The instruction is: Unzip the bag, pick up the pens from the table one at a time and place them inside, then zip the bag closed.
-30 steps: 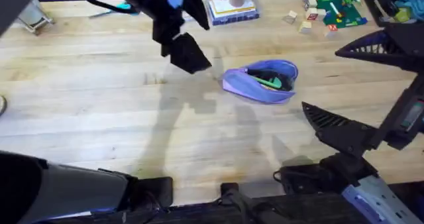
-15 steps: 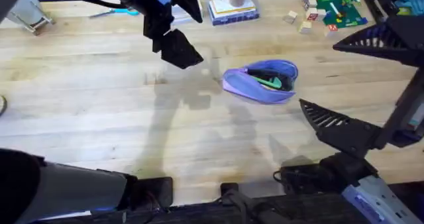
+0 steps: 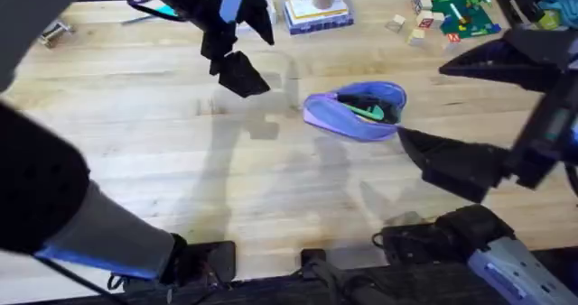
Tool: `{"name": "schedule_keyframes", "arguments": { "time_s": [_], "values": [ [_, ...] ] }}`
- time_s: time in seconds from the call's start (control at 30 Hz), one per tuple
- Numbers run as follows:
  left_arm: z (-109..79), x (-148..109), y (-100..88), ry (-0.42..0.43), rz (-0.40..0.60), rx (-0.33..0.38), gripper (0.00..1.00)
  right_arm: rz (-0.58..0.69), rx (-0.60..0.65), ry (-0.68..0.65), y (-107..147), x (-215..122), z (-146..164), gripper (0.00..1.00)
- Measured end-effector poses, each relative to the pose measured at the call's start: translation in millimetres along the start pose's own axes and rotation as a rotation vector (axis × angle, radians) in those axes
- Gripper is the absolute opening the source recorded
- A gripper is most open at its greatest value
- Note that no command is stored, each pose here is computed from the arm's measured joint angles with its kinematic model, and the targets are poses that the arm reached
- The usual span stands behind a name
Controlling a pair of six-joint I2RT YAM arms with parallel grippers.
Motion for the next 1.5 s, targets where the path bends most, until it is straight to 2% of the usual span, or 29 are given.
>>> {"name": "schedule_keyframes", "arguments": {
  "time_s": [0.17, 0.47, 0.6, 0.77, 0.93, 1.1, 1.3, 1.5],
  "values": [
    [5.1, 16, 9.4, 0.039, -0.032, 0.015, 0.993, 0.051, 0.112, -0.013, 0, 13, -6, 0.997],
    [11.3, 52, 32.7, 0.133, -0.09, -0.031, 0.993, 0.128, 0.221, -0.037, 1, 33, -15, 0.998],
    [14.4, 69, 42.7, 0.164, -0.136, -0.033, 0.993, 0.162, 0.28, -0.129, 0, 45, -12, 0.997],
    [15.6, 74, 44.8, 0.168, -0.157, -0.032, 0.993, 0.2, 0.341, -0.185, 0, 57, -13, 0.998],
    [16.1, 75, 45.0, 0.167, -0.162, -0.029, 0.993, 0.272, 0.461, -0.201, 4, 74, -19, 0.998],
    [16.1, 75, 45.0, 0.166, -0.162, -0.026, 0.993, 0.334, 0.595, -0.196, 8, 86, -24, 0.998],
    [16.1, 75, 45.0, 0.167, -0.162, -0.026, 0.993, 0.427, 0.833, -0.155, 15, 108, -33, 0.997],
    [16.1, 75, 44.8, 0.167, -0.164, -0.026, 0.993, 0.512, 0.91, -0.115, 26, 126, -42, 0.998]
  ]
}}
Point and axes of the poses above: each hand's point on the last joint's axis, 136 mm out from that joint toward the fingers, its own x axis out along the fingers, its own z axis along the line the jaws close on, y = z × x, the point moved 7 cm from there along -x, back along the fingers, and after that the axes turned 10 degrees about x, right-handed, at the moved point
